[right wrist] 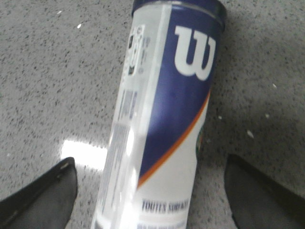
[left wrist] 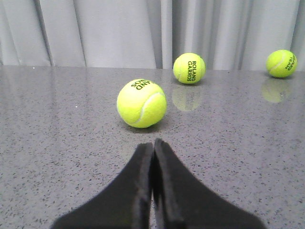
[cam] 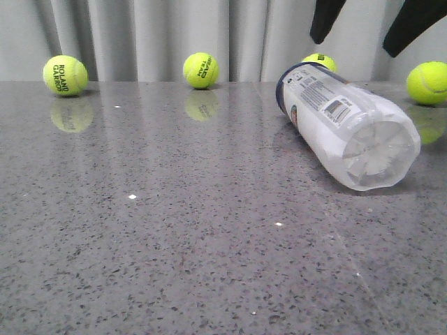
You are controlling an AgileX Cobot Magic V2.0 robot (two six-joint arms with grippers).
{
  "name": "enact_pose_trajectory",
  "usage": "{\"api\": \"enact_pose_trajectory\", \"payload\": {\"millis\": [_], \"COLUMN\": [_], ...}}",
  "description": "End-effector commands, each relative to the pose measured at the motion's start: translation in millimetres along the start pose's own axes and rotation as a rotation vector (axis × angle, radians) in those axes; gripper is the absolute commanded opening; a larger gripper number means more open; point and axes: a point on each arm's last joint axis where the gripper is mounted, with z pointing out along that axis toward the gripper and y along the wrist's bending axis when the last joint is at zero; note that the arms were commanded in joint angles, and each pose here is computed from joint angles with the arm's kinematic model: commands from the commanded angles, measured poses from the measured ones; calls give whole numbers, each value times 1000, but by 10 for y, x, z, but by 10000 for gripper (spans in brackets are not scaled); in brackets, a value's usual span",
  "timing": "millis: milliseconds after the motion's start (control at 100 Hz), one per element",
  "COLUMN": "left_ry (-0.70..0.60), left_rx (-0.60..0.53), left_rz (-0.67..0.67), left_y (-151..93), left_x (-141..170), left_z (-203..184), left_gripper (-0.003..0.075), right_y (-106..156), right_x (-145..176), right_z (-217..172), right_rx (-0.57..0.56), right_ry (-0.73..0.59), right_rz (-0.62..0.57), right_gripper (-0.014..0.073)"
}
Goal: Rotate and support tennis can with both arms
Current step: 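Lower the right gripper onto the middle of the white-and-blue can and close, then lift the can with the right gripper and turn it crosswise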
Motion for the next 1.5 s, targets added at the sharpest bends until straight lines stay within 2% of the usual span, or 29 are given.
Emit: {"api": "enact_pose_trajectory", "payload": {"millis": [0, 240, 700, 770, 950, 1050, 1170, 1260, 1380, 1490], "left_ry": [-63, -63, -63, -63, -63, -63, -63, -63, -63, -63], "left_rx": [1, 1, 1, 1, 1, 1, 1, 1, 1, 1], "left_rz": [-17, -17, -17, -17, -17, -17, -17, -17, -17, -17], "left_y": [2, 2, 2, 2, 2, 2, 2, 2, 2, 2], "left_x": [65, 65, 65, 65, 65, 65, 65, 65, 65, 65], "left_z": [-5, -5, -5, -5, -5, -5, -5, -5, -5, -5], "left_gripper": [-20, -20, -20, -20, -20, -20, -20, -20, -20, -20], "right_y": [73, 70, 2, -1, -1, 0, 65, 167, 348, 532], "right_x": [-136, -285, -274, -270, -270, -268, -295, -360, -425, -432], "right_z": [-111, 178, 598, 613, 613, 605, 530, 418, 281, 203], "right_rx": [-29, -13, 17, 18, 18, 17, 3, -18, -51, -80], "right_ry": [-61, 21, 148, 156, 156, 157, 157, 127, 73, 31], "right_rz": [-2, 14, 30, 30, 30, 12, -76, -196, -427, -699], "right_gripper": [624, 624, 619, 583, 416, 393, 393, 393, 393, 393]}}
